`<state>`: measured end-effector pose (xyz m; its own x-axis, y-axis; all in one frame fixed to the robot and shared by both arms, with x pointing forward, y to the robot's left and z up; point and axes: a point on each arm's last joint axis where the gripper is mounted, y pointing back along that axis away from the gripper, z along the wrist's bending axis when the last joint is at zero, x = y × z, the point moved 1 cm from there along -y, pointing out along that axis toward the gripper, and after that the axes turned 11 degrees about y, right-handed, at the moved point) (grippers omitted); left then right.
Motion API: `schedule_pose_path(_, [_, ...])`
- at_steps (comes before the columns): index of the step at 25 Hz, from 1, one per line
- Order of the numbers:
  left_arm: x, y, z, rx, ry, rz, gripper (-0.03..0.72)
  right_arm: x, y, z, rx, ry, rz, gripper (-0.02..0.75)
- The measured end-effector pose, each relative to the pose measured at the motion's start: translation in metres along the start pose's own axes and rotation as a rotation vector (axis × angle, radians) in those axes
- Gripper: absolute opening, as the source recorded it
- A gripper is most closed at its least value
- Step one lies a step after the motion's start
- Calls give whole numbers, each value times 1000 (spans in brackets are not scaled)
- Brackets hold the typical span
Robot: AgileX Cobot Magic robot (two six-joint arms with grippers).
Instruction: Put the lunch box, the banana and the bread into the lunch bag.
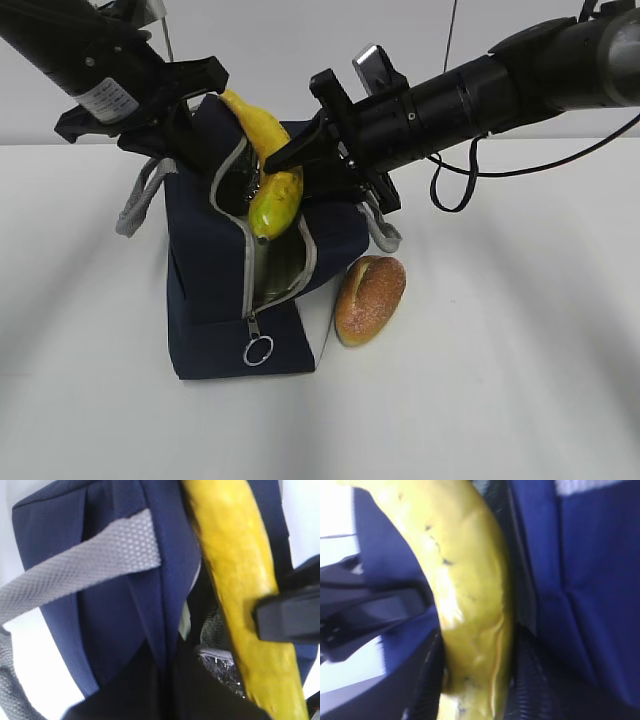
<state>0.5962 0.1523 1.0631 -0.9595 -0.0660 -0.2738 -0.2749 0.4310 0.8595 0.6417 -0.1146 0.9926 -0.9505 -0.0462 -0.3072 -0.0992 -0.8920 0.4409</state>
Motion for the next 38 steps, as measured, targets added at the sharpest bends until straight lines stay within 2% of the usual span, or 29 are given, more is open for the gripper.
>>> schedule_pose_path(11, [-1, 0, 0, 3, 0, -11, -3, 5, 1, -19, 186, 15, 45, 297])
schedule_pose_path(14, [-2, 0, -1, 4, 0, -18, -3, 6, 2, -22, 212, 17, 56, 297])
schedule_pose_path(21, [-2, 0, -1, 5, 1, -21, -3, 8, -3, -19, 216, 28, 66, 297])
schedule_pose_path(30, [-2, 0, 0, -3, -5, -22, -3, 11, -35, -10, 166, 26, 87, 307])
schedule_pose_path(35, [-2, 0, 0, -3, -5, -22, -3, 7, -36, -10, 177, 34, 60, 355])
schedule_pose_path(38, [0, -1, -4, -1, -18, -22, -3, 4, -35, -9, 180, 41, 44, 433])
